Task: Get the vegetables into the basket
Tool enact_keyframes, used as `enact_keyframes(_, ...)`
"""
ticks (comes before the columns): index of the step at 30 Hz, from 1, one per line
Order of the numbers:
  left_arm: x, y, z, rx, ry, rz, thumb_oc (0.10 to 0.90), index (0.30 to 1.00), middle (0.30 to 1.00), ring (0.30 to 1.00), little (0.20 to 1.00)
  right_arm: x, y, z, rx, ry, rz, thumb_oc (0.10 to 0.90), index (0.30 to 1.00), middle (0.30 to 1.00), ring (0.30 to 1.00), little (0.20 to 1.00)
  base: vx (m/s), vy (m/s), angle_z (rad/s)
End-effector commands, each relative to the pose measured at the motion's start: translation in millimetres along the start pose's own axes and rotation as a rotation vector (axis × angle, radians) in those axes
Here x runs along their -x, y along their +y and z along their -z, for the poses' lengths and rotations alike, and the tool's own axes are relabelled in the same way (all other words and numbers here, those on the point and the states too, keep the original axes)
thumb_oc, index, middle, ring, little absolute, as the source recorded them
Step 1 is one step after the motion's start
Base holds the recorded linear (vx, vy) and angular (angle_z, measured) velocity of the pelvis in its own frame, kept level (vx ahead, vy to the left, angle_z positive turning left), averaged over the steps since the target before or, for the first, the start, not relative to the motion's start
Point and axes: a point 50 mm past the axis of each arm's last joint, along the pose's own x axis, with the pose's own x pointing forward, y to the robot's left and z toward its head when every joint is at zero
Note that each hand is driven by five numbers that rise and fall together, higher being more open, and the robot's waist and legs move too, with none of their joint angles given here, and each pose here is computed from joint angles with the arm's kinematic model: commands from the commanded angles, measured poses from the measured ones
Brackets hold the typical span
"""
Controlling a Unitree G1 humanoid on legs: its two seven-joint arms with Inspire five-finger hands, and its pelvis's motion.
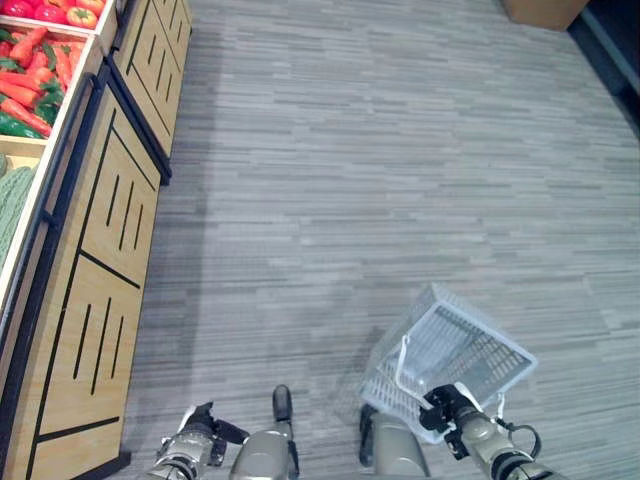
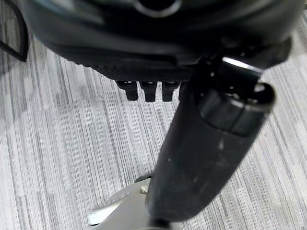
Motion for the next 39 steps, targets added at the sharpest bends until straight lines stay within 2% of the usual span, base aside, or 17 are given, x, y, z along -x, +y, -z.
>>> enact_keyframes(1, -0.4, 5.9, 5.6, 0.016, 0.015, -0.018, 0.900, 1.000, 1.000, 1.000, 1.000, 2.6, -13.4, 20.0, 0.006, 0.061, 0.039, 0.400, 0.300, 0.300, 0.300, 0.300, 0.25, -0.016, 0.58)
enact_keyframes(15, 4.0, -27.5, 6.1, -0.040, 0.017, 0.074, 0.900, 1.000, 1.000, 1.000, 1.000, 7.8, -19.2, 42.4, 0.034, 0.110, 0.041, 0.400, 0.300, 0.300, 0.300, 0.300, 0.20, -0.119, 0.92)
enact_keyframes(31, 5.4, -36.3, -6.6, -0.052, -0.024, 0.107, 0.900, 1.000, 1.000, 1.000, 1.000, 11.3, -22.5, 57.8, 0.037, 0.161, 0.041, 0.400, 0.300, 0.300, 0.300, 0.300, 0.05, -0.066, 0.43)
enact_keyframes(35, 5.4, -36.9, -8.6, -0.112, -0.032, 0.102, 0.900, 1.000, 1.000, 1.000, 1.000, 16.3, -23.4, 74.4, -0.006, 0.216, 0.052, 0.400, 0.300, 0.300, 0.300, 0.300, 0.06, 0.126, 1.13)
enact_keyframes(39, 4.7, -31.9, -5.9, -0.082, -0.033, 0.096, 0.900, 1.000, 1.000, 1.000, 1.000, 13.6, -16.8, 66.7, -0.012, 0.203, 0.041, 0.400, 0.300, 0.300, 0.300, 0.300, 0.13, 0.266, 0.08)
